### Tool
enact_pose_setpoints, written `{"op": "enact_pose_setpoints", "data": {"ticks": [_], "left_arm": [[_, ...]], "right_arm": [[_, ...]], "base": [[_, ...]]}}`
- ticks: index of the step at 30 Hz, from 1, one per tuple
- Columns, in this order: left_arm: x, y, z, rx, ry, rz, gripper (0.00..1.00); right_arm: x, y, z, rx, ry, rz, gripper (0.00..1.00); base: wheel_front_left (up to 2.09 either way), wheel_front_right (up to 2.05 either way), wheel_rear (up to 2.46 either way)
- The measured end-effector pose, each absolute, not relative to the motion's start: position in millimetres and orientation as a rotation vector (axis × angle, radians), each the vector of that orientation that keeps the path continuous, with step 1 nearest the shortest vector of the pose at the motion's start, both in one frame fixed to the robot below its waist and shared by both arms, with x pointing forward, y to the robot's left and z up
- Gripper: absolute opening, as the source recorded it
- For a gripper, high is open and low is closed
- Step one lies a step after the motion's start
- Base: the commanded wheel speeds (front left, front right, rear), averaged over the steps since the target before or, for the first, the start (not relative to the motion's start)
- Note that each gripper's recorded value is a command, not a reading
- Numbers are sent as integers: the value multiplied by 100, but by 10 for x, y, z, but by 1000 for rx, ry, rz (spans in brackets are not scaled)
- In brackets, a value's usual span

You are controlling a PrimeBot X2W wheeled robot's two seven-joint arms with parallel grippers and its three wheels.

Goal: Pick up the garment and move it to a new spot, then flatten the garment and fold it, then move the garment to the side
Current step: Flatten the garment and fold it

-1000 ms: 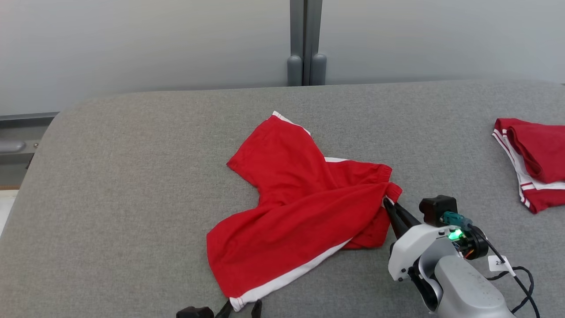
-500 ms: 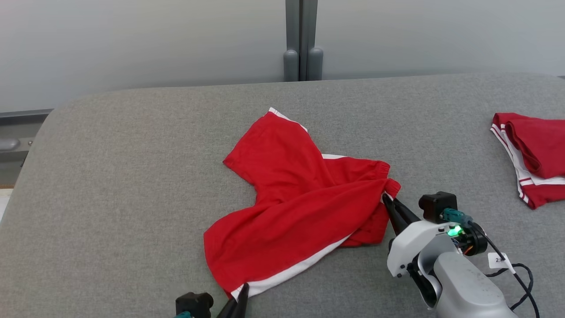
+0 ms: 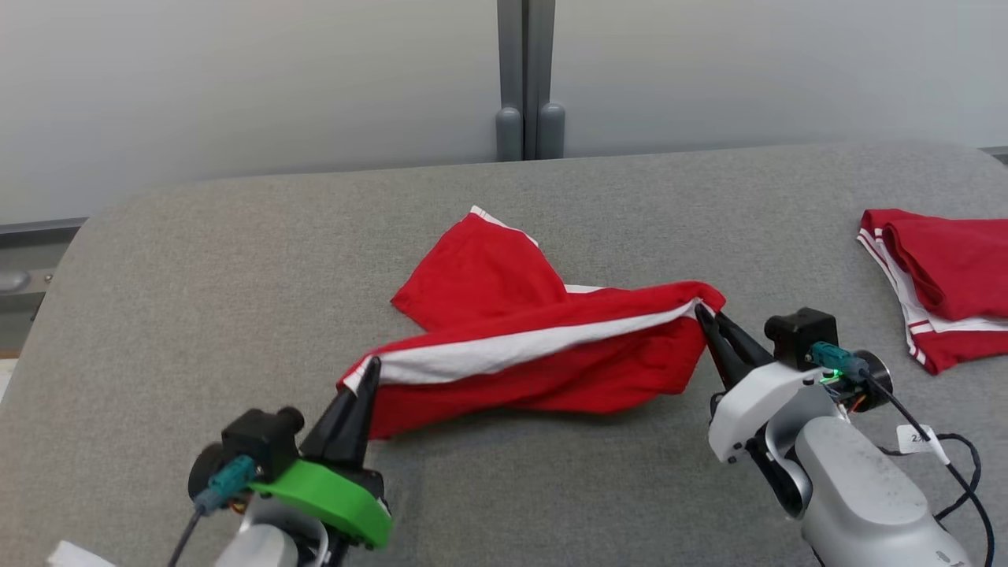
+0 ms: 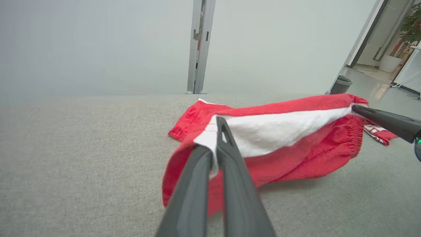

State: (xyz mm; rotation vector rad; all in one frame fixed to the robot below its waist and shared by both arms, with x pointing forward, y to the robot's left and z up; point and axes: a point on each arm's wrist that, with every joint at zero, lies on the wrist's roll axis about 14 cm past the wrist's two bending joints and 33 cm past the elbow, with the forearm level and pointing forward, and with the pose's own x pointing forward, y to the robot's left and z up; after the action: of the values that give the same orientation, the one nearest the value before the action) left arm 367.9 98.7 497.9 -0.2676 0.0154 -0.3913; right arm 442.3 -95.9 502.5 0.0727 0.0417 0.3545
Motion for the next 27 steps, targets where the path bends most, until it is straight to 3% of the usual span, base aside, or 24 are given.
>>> {"op": "enact_pose_setpoints", "data": {"ticks": [10, 21, 27], "left_arm": [[3937, 881, 6167, -59, -272, -548, 0], [3804, 680, 7513, 144, -596, -663, 0], [3868, 709, 7799, 171, -636, -663, 0]], "right_arm": [[4378, -1121, 5960, 5, -200, 396, 0], [3848, -1310, 7343, -107, -535, 416, 0], [3710, -1357, 7620, -98, -583, 404, 0]], "base": [[0, 0, 0], [0, 0, 0], [0, 0, 0]]}}
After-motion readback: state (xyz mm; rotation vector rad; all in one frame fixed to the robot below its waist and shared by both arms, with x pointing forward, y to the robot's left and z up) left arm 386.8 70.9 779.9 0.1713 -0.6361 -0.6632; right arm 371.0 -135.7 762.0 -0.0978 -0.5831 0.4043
